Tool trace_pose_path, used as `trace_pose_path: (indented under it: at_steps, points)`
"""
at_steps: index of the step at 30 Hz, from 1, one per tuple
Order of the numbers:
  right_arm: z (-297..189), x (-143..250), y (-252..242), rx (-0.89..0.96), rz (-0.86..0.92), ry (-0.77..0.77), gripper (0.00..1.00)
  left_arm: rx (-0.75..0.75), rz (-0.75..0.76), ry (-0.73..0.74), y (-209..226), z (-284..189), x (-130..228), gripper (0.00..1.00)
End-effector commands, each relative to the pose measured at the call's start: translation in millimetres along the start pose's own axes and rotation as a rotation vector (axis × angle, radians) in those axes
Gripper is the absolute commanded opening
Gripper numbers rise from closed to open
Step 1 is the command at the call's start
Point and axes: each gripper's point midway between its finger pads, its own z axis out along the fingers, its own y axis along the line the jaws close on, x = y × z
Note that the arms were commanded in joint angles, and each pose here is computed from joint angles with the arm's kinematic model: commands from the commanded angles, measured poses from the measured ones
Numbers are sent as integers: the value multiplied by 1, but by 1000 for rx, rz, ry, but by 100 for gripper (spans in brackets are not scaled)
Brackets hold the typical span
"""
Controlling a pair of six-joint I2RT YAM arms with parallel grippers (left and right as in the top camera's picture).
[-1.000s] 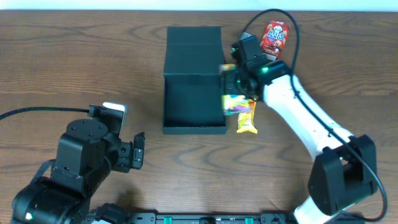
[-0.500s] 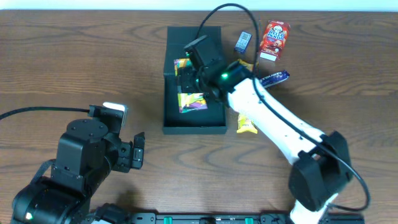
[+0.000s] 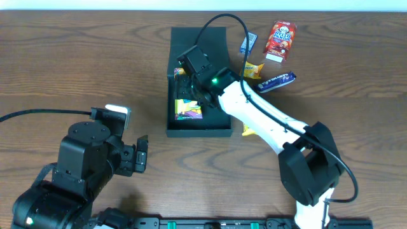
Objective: Pack container
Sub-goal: 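Carry the Pretz box left and lower it into the black box, then open the right gripper and move it up toward the Hello Panda box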
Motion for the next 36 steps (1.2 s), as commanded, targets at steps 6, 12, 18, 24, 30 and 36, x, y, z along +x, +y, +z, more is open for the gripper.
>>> trace_pose_path:
  at_steps: [6,12,18,24,30,36]
  points:
    - [9,6,7,7,8,8,86,-11,-5,6,2,1,2,95]
    - [1,1,5,23,-8,17,82,-11,-5,6,2,1,2,95]
    - [-10,-14,7,52,-71,-30,73,-11,-5,6,2,1,2,95]
    - [-27,-37,-20,149,-88,-51,78,-11,-5,6,2,1,2,95]
    - [-52,-79,-62,204,-27,-79,80,-11,-5,6,2,1,2,95]
    - [-68,-112,-115,261,12,-108,87,-11,-5,6,2,1,2,95]
